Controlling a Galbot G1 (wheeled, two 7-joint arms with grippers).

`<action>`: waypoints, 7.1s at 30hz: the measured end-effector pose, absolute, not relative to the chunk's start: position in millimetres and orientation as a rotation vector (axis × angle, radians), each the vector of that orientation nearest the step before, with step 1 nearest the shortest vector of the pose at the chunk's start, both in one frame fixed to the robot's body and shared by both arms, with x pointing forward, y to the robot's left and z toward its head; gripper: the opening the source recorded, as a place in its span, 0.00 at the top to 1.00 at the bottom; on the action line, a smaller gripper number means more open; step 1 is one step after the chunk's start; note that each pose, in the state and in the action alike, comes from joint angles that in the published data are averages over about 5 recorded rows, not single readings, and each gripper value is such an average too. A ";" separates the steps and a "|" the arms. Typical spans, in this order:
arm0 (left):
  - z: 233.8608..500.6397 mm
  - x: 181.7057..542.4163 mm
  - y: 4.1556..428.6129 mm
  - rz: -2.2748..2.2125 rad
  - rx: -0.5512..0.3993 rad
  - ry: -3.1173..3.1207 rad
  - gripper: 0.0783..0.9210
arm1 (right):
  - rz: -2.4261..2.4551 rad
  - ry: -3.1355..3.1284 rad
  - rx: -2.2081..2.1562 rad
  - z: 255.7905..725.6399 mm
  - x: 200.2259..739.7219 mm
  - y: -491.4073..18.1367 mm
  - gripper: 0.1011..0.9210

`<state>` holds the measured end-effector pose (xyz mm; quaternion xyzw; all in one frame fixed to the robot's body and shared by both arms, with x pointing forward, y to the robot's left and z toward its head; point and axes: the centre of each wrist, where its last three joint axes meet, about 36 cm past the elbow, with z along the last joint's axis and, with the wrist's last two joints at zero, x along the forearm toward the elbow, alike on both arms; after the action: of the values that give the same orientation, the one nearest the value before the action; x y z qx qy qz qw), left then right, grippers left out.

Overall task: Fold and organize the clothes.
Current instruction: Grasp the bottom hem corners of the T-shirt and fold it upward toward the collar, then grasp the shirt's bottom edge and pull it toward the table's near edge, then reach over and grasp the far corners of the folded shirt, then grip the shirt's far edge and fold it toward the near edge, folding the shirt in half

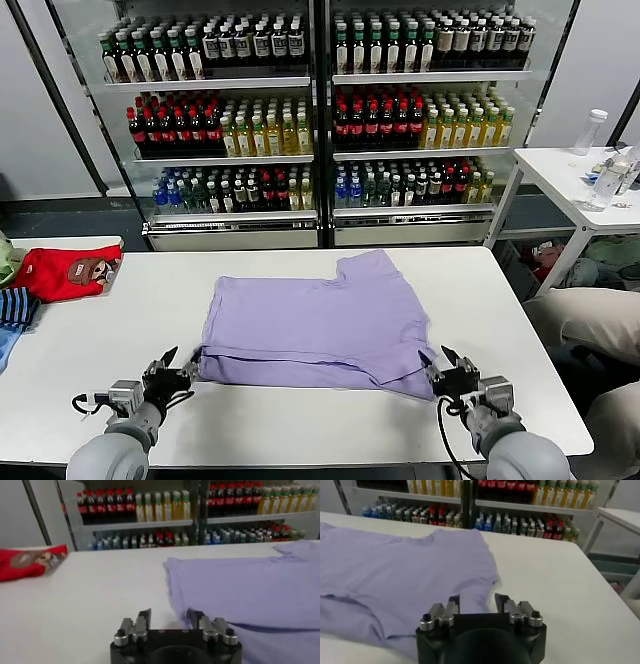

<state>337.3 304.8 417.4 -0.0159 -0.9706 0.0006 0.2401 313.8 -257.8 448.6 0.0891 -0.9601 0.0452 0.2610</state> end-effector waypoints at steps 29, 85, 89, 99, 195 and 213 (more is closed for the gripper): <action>405.2 329.5 299.1 0.066 -0.020 -2.556 0.59 | -0.017 -2.513 0.230 432.9 298.0 -248.4 0.77; 453.3 354.3 329.0 -0.076 -0.143 -2.729 0.13 | 0.024 -2.791 0.216 495.6 376.5 -252.1 0.12; 448.4 388.6 335.7 -0.078 -0.169 -2.729 0.12 | -0.001 -2.802 0.187 488.3 424.9 -241.7 0.12; 434.9 463.9 351.2 -0.083 -0.231 -2.700 0.12 | -0.033 -2.778 0.167 479.9 533.6 -205.7 0.12; 380.7 415.3 408.9 0.146 -0.369 -2.771 0.99 | -0.036 -2.767 0.288 467.8 398.1 -223.6 0.99; 395.5 385.7 403.4 0.095 -0.382 -2.739 0.99 | 0.010 -2.723 0.277 468.5 365.4 -227.4 0.99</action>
<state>385.7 403.4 395.5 -0.1356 -0.9726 0.0337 0.1860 365.4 -227.4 468.5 0.0991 -0.9746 0.0036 0.2009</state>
